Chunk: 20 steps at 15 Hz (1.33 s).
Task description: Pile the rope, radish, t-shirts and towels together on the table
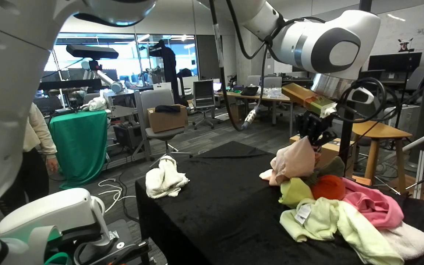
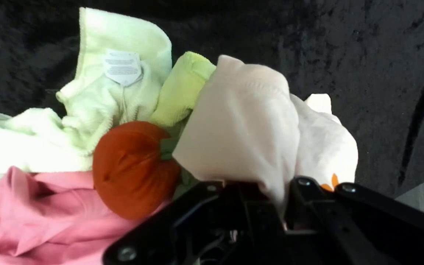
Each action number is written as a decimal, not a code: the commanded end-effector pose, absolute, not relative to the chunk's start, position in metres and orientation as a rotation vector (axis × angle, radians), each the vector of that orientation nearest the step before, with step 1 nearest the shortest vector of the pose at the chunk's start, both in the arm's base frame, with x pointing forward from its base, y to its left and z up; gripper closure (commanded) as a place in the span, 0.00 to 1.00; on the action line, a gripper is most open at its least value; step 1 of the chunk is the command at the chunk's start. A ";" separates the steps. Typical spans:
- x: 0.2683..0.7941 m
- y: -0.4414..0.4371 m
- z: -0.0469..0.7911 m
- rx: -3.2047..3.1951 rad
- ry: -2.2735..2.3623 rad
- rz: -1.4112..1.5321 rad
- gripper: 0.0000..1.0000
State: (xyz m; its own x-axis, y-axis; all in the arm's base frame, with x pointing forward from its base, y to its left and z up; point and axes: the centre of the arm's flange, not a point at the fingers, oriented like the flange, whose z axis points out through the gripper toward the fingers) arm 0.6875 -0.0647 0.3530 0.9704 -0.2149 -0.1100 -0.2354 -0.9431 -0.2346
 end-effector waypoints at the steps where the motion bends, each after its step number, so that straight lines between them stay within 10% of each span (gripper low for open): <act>1: 0.650 -0.079 0.352 -2.822 0.388 0.085 0.92; 20: 0.669 -0.098 0.262 -2.882 1.413 -0.067 0.90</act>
